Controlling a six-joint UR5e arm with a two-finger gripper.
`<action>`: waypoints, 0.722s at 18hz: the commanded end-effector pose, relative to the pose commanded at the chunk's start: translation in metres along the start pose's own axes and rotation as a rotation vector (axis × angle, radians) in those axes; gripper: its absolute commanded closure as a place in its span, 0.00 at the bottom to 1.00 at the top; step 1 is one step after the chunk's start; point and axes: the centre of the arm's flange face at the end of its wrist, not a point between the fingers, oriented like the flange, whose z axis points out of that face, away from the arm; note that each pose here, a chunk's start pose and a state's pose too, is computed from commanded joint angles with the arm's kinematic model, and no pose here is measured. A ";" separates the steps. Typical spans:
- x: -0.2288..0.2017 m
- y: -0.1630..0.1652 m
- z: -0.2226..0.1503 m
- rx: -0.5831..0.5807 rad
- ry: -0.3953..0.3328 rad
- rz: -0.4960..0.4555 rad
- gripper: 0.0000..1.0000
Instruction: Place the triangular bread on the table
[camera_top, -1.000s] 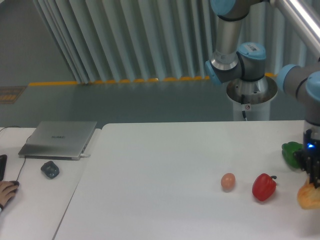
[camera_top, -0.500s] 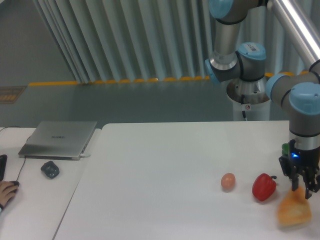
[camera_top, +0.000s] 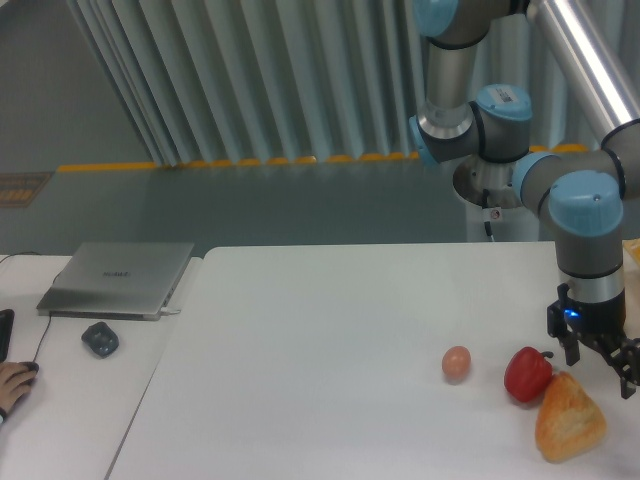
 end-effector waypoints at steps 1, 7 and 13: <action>-0.002 0.006 -0.005 -0.005 0.004 0.031 0.00; -0.012 0.045 -0.032 -0.009 0.068 0.272 0.00; -0.029 0.090 -0.043 -0.021 0.145 0.281 0.00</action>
